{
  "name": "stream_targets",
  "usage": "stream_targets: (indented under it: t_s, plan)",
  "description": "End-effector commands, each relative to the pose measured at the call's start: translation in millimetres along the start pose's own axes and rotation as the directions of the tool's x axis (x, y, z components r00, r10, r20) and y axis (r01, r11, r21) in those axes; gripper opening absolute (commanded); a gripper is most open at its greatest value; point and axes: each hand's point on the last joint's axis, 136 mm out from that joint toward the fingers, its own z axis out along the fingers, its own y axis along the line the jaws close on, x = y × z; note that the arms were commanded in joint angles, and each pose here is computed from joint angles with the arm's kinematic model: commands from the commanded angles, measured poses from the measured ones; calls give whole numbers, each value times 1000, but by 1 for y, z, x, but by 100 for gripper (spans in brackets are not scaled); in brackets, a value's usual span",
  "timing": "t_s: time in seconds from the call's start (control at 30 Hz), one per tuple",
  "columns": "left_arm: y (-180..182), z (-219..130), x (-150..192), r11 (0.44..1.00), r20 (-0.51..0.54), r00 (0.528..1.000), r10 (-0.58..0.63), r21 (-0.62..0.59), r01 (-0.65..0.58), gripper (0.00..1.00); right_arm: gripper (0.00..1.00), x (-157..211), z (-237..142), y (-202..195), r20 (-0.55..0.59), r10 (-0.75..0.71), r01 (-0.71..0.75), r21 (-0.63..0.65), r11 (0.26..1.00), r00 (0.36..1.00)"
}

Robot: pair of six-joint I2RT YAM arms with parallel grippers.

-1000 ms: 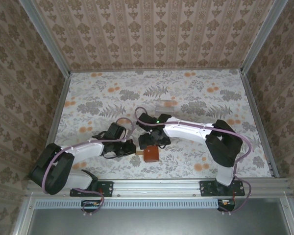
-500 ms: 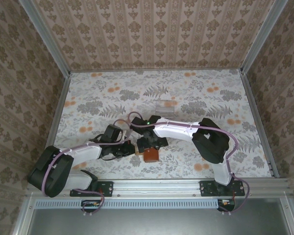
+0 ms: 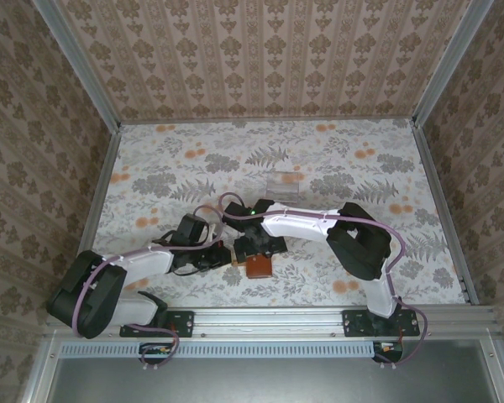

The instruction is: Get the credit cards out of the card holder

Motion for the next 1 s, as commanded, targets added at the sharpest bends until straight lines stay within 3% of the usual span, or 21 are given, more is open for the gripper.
stream_targets:
  t_s: [0.0, 0.6, 0.97]
  plan:
    - [15, 0, 10, 999, -24, 1000, -18, -39, 17, 6, 97, 9, 8, -9, -25, 12, -10, 53, 999, 1000]
    - [15, 0, 8, 999, -22, 999, -23, -40, 22, 5, 97, 9, 15, -7, -25, 20, -19, 47, 999, 999]
    - [15, -2, 7, 999, -16, 1000, -26, -41, 25, 5, 97, 4, -13, -14, 29, 20, -22, 53, 998, 999]
